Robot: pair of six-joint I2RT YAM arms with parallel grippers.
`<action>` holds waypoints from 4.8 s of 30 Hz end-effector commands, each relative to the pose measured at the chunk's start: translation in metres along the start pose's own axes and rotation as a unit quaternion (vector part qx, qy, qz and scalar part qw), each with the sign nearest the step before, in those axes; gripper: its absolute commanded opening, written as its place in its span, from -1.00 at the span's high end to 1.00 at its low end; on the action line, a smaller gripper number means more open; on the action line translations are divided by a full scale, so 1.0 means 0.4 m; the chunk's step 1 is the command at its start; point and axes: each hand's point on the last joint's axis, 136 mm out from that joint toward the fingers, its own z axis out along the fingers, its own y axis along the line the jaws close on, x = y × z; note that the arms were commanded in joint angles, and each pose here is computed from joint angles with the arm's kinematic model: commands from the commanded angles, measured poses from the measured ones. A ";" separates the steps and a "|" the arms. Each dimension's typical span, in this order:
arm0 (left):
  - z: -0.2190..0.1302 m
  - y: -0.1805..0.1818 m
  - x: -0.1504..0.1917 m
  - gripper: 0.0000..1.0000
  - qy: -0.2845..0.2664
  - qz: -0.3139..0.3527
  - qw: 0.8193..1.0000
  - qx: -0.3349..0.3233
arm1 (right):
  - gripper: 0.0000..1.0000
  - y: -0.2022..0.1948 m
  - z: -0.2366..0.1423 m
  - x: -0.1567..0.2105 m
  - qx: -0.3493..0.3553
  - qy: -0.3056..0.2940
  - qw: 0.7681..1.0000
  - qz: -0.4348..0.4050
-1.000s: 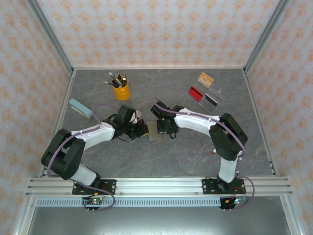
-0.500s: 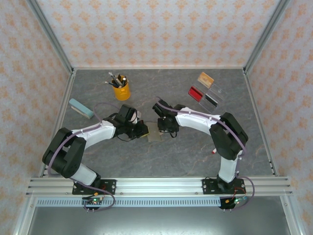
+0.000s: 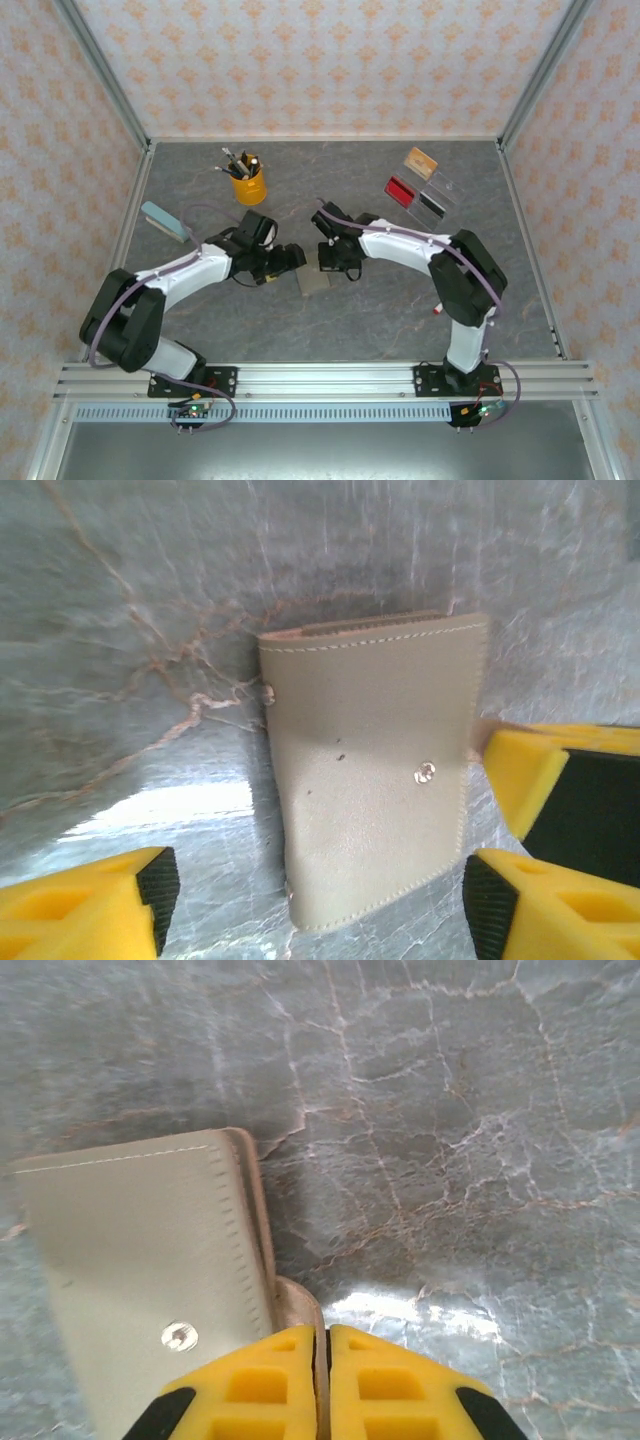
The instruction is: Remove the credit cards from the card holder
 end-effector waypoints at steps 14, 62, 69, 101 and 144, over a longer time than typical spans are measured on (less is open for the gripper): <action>-0.130 0.078 -0.049 -1.00 -0.099 -0.047 0.993 -0.034 | 0.83 0.095 -0.125 -0.032 -0.042 -0.042 0.997 -0.050; 0.129 -0.086 0.010 -0.03 0.028 0.005 0.999 -0.023 | 0.86 -0.235 0.009 0.035 0.102 0.021 0.994 0.033; 0.131 -0.087 0.012 -0.04 0.033 0.015 0.999 -0.024 | 0.86 -0.238 0.018 0.038 0.104 0.024 0.994 0.032; 0.159 -0.179 0.052 -0.14 0.087 0.044 0.993 0.061 | 0.87 -0.225 0.031 0.038 0.092 0.030 0.995 0.035; 0.142 -0.188 0.047 0.13 0.063 0.064 0.994 0.060 | 0.48 -0.192 -0.042 -0.003 0.042 -0.038 0.997 0.058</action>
